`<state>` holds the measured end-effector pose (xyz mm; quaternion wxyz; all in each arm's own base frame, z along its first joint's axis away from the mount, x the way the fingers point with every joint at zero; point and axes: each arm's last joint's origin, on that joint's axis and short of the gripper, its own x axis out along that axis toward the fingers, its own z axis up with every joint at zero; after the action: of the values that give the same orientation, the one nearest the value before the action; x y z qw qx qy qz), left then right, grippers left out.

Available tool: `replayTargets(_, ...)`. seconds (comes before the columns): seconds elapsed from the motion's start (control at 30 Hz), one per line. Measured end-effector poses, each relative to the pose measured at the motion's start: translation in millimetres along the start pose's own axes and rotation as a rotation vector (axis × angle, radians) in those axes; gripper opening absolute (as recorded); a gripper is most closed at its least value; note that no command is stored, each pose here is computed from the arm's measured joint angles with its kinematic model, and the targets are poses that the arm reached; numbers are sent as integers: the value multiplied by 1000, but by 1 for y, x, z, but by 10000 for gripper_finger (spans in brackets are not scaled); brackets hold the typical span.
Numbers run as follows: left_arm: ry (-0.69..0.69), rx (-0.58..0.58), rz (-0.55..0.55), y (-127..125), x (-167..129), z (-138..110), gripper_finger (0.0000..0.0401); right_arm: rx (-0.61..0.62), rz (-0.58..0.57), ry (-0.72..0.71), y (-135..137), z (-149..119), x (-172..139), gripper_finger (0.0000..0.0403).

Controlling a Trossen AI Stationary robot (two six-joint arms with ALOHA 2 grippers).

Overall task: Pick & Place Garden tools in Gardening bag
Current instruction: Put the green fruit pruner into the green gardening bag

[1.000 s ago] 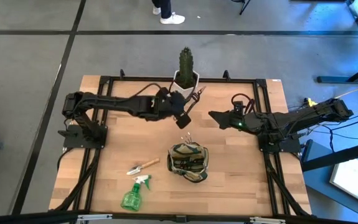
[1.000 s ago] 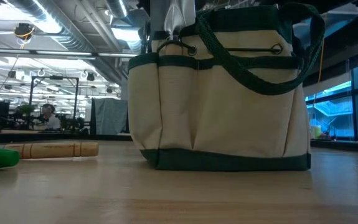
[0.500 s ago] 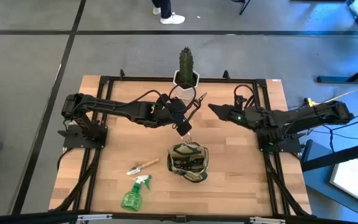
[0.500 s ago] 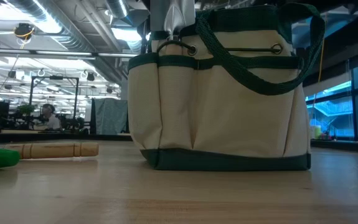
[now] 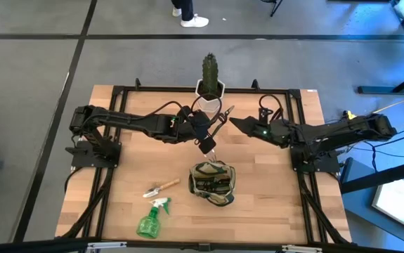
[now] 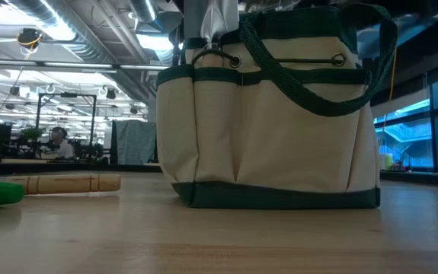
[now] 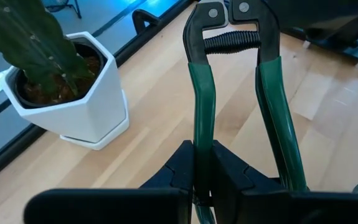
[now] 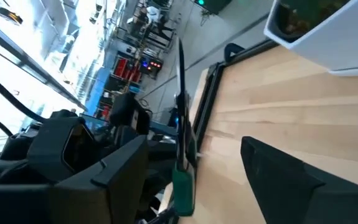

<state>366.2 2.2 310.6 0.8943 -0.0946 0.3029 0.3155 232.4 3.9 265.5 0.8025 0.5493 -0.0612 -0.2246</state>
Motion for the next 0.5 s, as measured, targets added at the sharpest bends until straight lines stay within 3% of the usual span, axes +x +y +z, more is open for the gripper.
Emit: replayTargets(0.5, 7, 11, -11, 1, 1, 1, 20, 28, 13, -20, -5, -7, 17, 251)
